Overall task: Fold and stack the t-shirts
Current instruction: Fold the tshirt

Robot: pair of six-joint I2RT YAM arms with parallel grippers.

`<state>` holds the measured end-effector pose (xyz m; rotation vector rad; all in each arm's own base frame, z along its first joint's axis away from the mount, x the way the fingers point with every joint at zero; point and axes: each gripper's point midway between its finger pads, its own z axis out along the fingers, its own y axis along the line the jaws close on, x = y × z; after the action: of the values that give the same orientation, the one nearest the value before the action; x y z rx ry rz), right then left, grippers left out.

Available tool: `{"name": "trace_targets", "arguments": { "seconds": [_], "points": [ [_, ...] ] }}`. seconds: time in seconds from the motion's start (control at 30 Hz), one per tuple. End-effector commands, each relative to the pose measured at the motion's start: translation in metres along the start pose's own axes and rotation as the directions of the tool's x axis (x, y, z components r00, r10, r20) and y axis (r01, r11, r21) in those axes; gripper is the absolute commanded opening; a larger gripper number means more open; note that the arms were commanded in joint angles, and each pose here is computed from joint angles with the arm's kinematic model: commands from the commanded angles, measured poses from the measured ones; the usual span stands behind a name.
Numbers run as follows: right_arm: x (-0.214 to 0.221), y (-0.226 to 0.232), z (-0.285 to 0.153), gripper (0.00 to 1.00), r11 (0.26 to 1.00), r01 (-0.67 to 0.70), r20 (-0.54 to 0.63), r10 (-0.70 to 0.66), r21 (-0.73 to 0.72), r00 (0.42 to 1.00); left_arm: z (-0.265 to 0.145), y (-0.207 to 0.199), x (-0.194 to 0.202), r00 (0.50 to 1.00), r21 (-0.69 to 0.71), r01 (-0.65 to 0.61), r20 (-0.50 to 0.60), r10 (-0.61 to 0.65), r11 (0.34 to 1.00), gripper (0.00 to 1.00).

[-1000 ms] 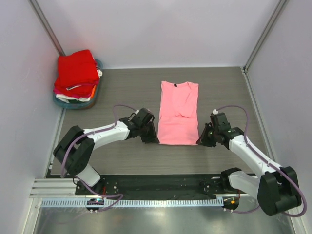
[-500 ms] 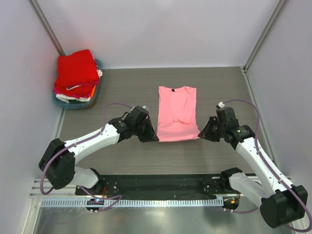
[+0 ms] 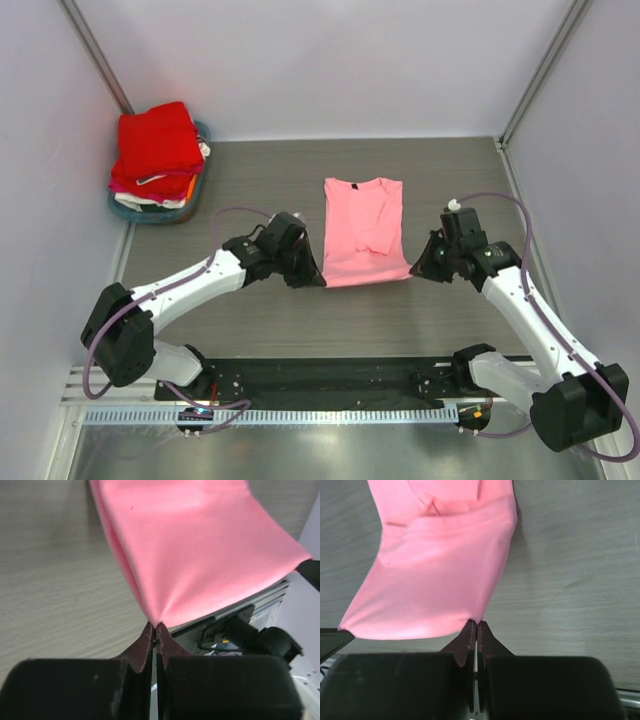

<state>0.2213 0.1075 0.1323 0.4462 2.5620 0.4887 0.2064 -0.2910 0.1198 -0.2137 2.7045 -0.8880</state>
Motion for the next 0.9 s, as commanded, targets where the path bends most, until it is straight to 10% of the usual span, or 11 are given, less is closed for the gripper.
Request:
{"name": "trace_targets", "arguments": {
  "seconds": [0.0,0.87],
  "points": [
    [-0.051,0.018,-0.012,0.01,0.999,0.045,0.142,-0.048,0.022,0.989,-0.018,-0.029,-0.041,0.996,0.04,-0.039,0.082,0.036,0.998,0.0],
    [-0.216,0.057,0.097,0.01,0.999,0.023,0.166,-0.029,0.037,0.986,0.039,-0.045,-0.251,0.968,0.059,0.129,0.21,-0.138,0.99,0.0]
  ]
}}
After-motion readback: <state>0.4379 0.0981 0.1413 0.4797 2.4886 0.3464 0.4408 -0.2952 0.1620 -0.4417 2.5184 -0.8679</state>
